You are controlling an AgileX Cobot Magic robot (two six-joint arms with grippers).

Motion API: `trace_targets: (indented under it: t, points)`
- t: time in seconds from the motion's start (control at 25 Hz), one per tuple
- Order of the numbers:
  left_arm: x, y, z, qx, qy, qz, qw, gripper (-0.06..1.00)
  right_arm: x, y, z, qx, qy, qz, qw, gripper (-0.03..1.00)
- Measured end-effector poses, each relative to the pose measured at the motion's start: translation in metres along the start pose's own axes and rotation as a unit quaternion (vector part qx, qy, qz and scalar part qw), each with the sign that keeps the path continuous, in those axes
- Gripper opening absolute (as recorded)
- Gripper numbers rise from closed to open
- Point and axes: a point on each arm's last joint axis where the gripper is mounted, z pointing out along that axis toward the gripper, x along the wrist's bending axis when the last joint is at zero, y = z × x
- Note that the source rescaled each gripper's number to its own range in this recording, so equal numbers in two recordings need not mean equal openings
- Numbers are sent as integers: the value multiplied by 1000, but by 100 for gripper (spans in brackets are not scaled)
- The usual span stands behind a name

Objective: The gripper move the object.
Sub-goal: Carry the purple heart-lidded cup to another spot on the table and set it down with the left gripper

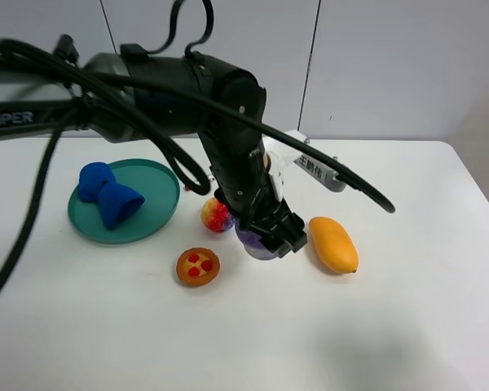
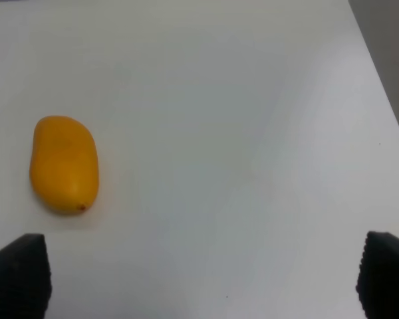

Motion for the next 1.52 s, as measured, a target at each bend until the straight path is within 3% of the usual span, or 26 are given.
trace_targets:
  t: [0.16,0.6,0.8,1.52]
  points:
    - [-3,-1,26,20,-12,-6,1000,2,0,0,0,0,0,0,1000,100]
    - [-38,5,56,-8,-31,39,999,2,0,0,0,0,0,0,1000,100]
    - [-39,7,72,-21,-28,40,999,2,0,0,0,0,0,0,1000,100]
    - [-36,-3,108,20,-18,51,998,2,0,0,0,0,0,0,1000,100]
